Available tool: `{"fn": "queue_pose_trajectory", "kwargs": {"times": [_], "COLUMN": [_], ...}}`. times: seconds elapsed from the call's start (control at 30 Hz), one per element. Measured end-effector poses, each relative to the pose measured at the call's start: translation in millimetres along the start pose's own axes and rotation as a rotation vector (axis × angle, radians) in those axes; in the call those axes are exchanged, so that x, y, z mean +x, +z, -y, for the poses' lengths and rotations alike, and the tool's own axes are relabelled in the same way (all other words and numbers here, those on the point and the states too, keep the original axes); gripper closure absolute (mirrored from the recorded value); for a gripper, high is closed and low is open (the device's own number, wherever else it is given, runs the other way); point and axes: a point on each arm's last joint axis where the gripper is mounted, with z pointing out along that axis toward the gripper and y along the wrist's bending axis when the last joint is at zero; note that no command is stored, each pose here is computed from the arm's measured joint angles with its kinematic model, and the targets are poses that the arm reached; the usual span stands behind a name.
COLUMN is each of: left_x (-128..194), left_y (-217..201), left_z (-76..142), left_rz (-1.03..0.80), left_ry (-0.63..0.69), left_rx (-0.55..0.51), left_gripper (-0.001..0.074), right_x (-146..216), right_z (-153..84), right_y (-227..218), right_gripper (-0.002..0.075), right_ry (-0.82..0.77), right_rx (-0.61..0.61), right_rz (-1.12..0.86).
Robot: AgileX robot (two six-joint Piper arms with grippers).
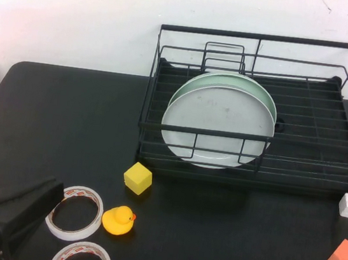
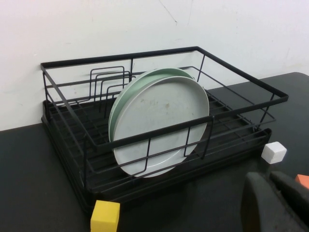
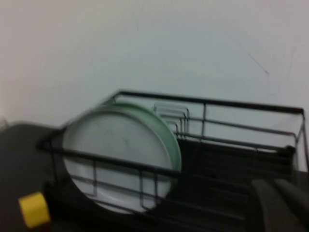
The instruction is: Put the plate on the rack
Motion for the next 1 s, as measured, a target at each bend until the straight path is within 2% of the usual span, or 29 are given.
{"fn": "queue_pose_trajectory", "kwargs": {"times": [0.13, 0.3, 0.5, 0.6, 0.87, 1.0], "left_x": [0.0, 0.0, 0.0, 0.0, 0.0, 0.0], "left_y": [0.0, 0.0, 0.0, 0.0, 0.0, 0.0], "left_z": [0.0, 0.0, 0.0, 0.0, 0.0, 0.0], "left_rz": [0.0, 0.0, 0.0, 0.0, 0.0, 0.0], "left_ry": [0.0, -0.002, -0.002, -0.002, -0.002, -0.002], "left_rx": [0.0, 0.0, 0.0, 0.0, 0.0, 0.0], "left_gripper": [0.0736, 0.0736, 0.0736, 0.0736, 0.0737, 0.0737], "right_x": [18.8, 51.5, 84.1, 96.6, 100.3, 100.5], "right_z": [5.3, 10.5, 22.4, 26.0, 25.8, 23.4], "right_y": [-9.3, -24.8, -43.4, -44.9, -44.6, -43.4], "right_gripper": [0.0726, 0.0726, 0.0726, 0.0726, 0.0726, 0.0726], "right_ry": [-0.105, 0.077, 0.08, 0.081, 0.134, 0.168], "right_rx": [0.07, 0.175, 0.418, 0.485, 0.494, 0.452], "right_rz": [-0.014, -0.069, -0.187, -0.22, -0.224, -0.219]}}
